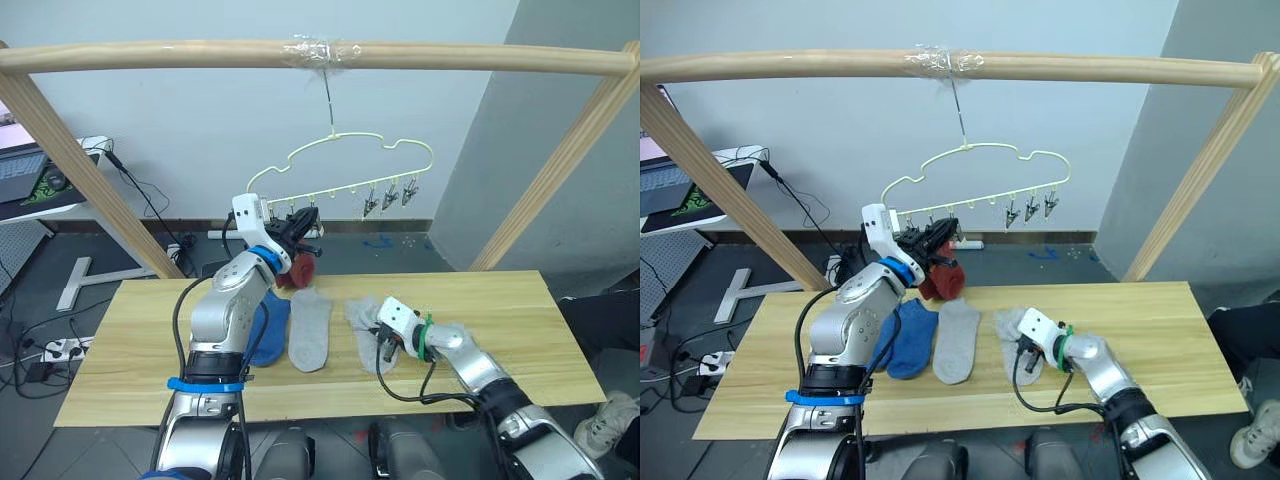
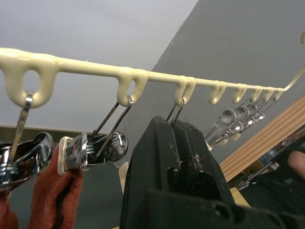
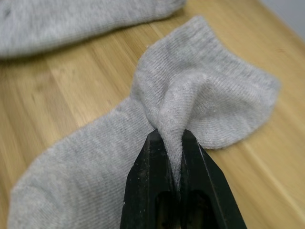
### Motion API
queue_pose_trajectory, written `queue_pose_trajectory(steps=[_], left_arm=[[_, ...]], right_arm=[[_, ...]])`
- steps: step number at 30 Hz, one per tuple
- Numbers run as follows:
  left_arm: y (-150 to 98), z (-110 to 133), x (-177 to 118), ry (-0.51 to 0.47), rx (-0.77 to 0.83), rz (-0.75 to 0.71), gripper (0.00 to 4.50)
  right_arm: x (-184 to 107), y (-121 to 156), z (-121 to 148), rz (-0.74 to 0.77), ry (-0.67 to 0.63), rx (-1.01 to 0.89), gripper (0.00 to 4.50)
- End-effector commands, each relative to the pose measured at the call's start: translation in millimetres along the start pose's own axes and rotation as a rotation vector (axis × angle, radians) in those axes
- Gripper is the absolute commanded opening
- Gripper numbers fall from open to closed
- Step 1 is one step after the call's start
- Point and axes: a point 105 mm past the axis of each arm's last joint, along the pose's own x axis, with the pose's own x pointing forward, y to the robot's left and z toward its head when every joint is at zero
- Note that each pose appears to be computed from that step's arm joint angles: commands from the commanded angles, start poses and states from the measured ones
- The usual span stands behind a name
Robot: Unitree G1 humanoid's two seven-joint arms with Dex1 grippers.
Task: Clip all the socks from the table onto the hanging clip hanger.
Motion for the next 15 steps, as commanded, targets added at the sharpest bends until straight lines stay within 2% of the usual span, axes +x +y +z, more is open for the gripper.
queue_pose_trajectory(steps=[1,5,8,15], left_arm=[[-4,-1,-3,0.011,-0.024,-0.035,0.00],[-18,-6,-5,0.039,-0.064,-0.113,0.00],[-22,-8,-5,0.045,-0.077,-0.125,0.00],[-25,-6,-2,0.040,-0.084,-0.130,0.00]], right_arm=[[-10,-7,48,-0.018,-0.170,-0.199,0.04],[-22,-14,85,-0.051,-0.302,-0.315,0.04],[-23,-16,103,-0.069,-0.359,-0.354,0.04],[-21,-16,123,-0.069,-0.421,-0.322,0.04]])
